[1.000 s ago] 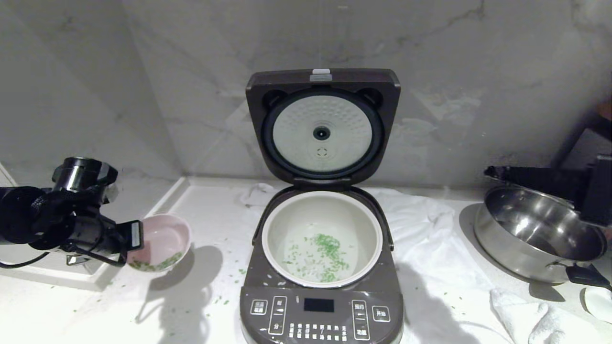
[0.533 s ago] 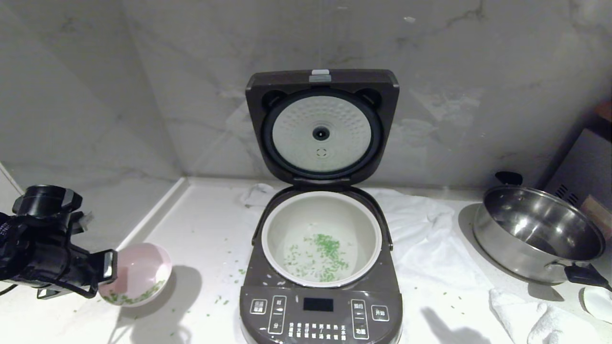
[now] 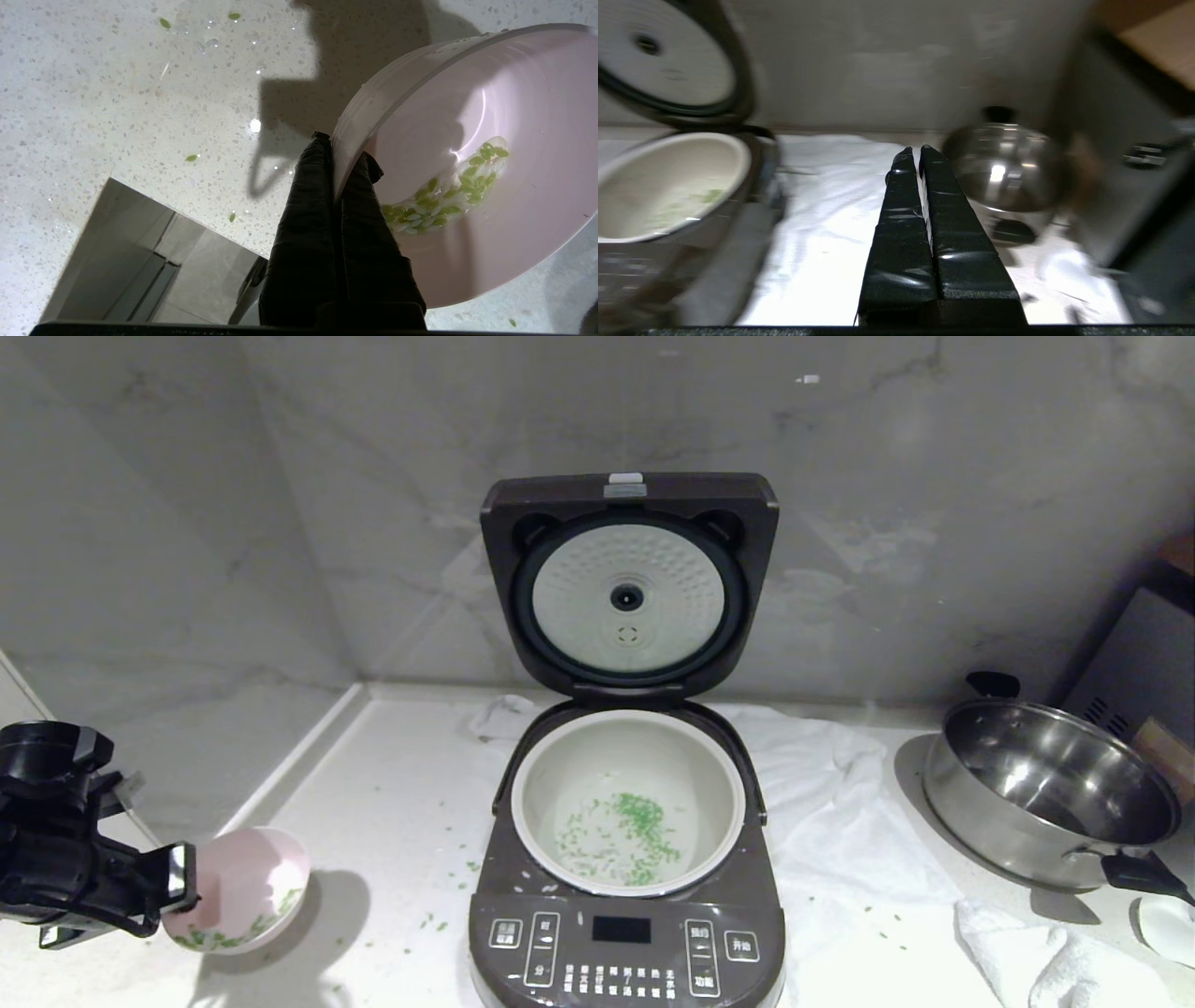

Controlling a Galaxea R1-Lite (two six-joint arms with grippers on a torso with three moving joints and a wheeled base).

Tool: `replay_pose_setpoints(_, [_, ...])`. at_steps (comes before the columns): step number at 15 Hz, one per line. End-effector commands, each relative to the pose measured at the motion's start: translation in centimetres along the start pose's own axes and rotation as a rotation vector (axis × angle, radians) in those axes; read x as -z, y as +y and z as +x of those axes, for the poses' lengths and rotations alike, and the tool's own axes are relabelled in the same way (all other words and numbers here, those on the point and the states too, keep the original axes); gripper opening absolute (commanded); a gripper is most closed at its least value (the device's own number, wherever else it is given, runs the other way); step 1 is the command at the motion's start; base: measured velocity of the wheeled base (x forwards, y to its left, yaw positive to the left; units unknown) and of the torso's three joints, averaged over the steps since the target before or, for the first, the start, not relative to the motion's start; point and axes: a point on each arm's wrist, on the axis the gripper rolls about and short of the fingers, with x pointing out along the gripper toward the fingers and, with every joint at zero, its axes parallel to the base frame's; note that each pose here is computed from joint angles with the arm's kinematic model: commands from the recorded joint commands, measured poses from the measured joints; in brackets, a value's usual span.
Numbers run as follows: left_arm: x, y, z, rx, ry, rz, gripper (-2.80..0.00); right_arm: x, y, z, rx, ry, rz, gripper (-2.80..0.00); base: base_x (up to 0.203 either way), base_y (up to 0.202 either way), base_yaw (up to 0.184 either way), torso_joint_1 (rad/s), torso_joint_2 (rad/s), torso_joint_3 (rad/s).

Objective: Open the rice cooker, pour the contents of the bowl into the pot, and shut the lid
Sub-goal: Place the bowl on the table

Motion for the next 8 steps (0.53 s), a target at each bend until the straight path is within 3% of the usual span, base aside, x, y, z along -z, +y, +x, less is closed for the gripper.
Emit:
replay_pose_setpoints(1, [0.0,0.1,0.3,-0.003,0.007,-0.006,-2.8,0.8,0.1,-2.6,0.102,-0.071,-0.02,-2.8,0.0,0.0,0.0,0.0,0.0,0.0])
replay_pose_setpoints(4, [-0.4,0.1,0.3,-0.002,-0.017,-0.001,-2.8,2.4,0.3,-4.3,0.145,-0.097,-0.041,-2.8,0.0,0.0,0.0,0.0,0.0,0.0])
replay_pose_setpoints(8, [-0.6,0.3,0.2,-0.007,-0.023,-0.005,-2.8,6.0,0.3,-5.6,0.111,-0.139,-0.064,-2.8,0.0,0.0,0.0,0.0,0.0,0.0])
